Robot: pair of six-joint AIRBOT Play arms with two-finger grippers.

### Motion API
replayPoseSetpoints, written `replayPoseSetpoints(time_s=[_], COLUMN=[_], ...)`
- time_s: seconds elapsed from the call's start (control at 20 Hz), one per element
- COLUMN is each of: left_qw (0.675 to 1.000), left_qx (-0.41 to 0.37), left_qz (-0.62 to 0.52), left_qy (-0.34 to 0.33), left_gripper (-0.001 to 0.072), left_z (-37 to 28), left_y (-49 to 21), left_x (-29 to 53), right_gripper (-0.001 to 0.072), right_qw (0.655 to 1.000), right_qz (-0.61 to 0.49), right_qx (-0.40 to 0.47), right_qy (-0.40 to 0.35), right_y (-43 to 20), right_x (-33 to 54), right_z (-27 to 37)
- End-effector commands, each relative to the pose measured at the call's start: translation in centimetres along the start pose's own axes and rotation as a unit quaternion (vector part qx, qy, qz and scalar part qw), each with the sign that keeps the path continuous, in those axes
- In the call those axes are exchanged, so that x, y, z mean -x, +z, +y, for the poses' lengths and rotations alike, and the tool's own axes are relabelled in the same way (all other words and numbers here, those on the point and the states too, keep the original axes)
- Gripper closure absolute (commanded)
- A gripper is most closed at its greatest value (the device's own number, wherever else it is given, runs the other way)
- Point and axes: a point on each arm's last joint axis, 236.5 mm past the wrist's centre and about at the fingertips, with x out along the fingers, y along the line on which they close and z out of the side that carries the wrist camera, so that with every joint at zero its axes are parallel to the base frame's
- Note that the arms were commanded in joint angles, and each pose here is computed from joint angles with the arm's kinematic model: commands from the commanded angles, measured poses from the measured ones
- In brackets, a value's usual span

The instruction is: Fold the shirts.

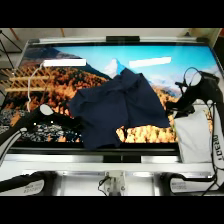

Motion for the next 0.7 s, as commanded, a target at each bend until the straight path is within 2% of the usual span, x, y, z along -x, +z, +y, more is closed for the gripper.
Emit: replayPoseSetpoints(time_s=[0.0,0.1,0.2,0.35,0.65], left_qw=[1.0,0.999,0.999,0.999,0.999], left_qx=[-0.004,0.001,0.005,0.005,0.002], left_qz=[-0.027,-0.038,-0.052,-0.048,-0.043], left_qy=[-0.007,-0.011,-0.014,-0.012,-0.009], left_gripper=[0.0678,0.0677,0.0678,0.0677,0.0677], left_z=[-0.1,0.0,0.1,0.4,0.5], left_y=[1.2,1.6,2.1,1.9,1.7], left_x=[1.6,2.8,3.7,4.0,3.9], right_gripper=[0.0188,0.0187,0.0123,0.0123,0.0123], right_qw=[0.999,0.998,0.999,0.999,0.998], right_qz=[-0.029,-0.047,-0.038,-0.016,-0.042], right_qx=[0.016,0.027,0.029,0.033,0.033], right_qy=[-0.003,-0.007,-0.003,-0.006,-0.013], right_y=[1.3,2.3,2.7,2.7,4.2], right_x=[-1.4,-2.0,-3.1,-4.8,-5.3], right_z=[-0.2,-0.4,-0.4,-0.8,-1.2])
